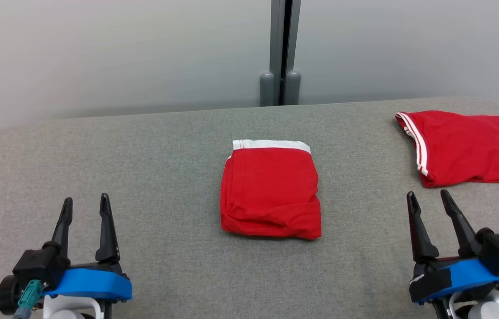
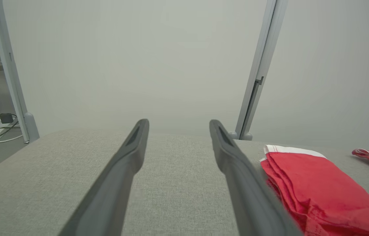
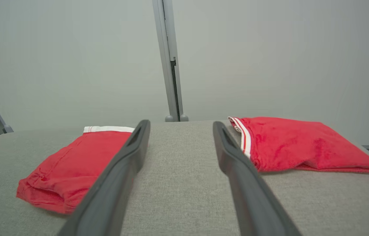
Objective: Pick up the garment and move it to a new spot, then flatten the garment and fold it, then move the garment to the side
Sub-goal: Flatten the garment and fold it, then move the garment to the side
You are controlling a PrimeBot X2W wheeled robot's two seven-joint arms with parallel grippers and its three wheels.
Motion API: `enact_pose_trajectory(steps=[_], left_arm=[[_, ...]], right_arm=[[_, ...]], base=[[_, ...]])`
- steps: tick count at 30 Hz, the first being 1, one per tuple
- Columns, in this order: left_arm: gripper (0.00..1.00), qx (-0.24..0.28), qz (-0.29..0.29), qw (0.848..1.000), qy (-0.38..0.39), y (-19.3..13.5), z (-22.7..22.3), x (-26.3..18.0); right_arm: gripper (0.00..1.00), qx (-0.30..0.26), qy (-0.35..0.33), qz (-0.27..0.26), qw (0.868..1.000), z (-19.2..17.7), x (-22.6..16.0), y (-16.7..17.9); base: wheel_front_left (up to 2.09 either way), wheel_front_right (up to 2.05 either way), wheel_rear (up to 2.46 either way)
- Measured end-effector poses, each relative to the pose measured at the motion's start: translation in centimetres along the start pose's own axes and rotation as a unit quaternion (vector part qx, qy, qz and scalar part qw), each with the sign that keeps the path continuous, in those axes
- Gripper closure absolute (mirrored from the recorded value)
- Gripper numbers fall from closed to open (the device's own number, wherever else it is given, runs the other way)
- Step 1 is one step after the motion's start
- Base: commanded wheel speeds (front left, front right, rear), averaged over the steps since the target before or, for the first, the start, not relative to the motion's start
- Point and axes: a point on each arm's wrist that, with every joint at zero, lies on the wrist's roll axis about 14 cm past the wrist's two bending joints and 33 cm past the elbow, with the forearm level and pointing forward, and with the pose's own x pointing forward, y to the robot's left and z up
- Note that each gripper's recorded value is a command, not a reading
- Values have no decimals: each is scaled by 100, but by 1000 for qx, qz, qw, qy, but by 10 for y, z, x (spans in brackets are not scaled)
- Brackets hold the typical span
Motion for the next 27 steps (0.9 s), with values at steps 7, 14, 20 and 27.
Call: enact_pose_trajectory(steps=[7,14,20,27], left_arm=[[0,25,10,999,18,9,-4,-14],[0,32,19,999,27,15,-6,-18],[0,34,24,999,27,18,-5,-19],[0,35,28,999,27,19,-6,-20]], right_arm=[[0,0,16,-20,1000,-2,-19,-7],[0,5,24,-17,1000,-5,-19,-4],[0,7,28,-9,1000,-8,-17,1],[0,16,42,-12,999,-16,-12,-1]], base=[[0,0,0],[0,0,0],[0,0,0],[0,0,0]])
